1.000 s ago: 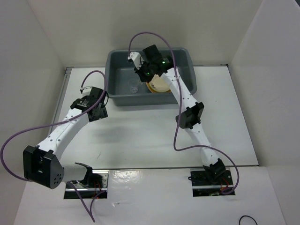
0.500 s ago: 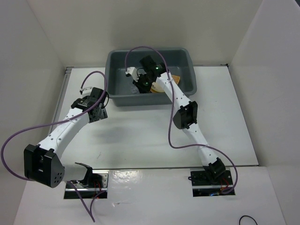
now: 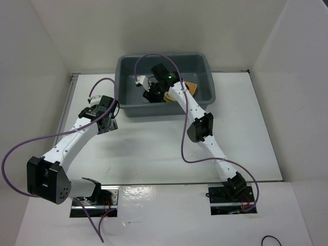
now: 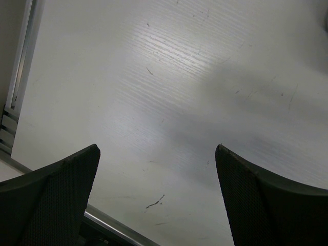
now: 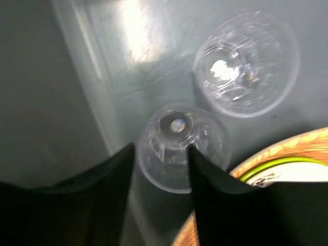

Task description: Place the mixed dishes into the plastic bin

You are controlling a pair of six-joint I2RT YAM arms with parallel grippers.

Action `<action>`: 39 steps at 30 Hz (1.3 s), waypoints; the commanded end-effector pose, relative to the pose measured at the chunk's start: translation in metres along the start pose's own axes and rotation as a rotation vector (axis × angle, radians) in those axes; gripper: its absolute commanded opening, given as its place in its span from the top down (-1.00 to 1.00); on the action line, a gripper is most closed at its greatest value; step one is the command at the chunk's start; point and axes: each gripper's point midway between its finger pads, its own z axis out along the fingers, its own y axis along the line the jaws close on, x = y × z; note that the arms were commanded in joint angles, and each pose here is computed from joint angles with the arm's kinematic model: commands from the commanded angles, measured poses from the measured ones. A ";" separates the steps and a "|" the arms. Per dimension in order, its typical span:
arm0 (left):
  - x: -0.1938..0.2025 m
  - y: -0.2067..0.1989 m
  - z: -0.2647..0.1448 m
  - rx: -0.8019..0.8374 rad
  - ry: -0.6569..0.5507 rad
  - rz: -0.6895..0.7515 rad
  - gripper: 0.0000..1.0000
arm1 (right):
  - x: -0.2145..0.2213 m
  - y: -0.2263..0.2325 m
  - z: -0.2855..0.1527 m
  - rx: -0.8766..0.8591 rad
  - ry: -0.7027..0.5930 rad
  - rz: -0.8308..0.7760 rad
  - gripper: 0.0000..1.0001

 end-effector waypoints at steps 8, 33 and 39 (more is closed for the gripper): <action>-0.006 0.000 -0.001 -0.012 -0.013 -0.014 -0.99 | -0.069 -0.020 -0.087 0.132 -0.206 -0.021 -0.55; -0.069 -0.009 -0.028 0.358 -0.202 -0.082 -0.99 | 0.167 0.009 -0.320 0.381 -0.015 0.754 -0.95; -0.067 -0.037 -0.041 0.512 -0.227 0.023 -0.99 | 0.270 0.018 -0.362 0.580 -0.006 1.021 -0.95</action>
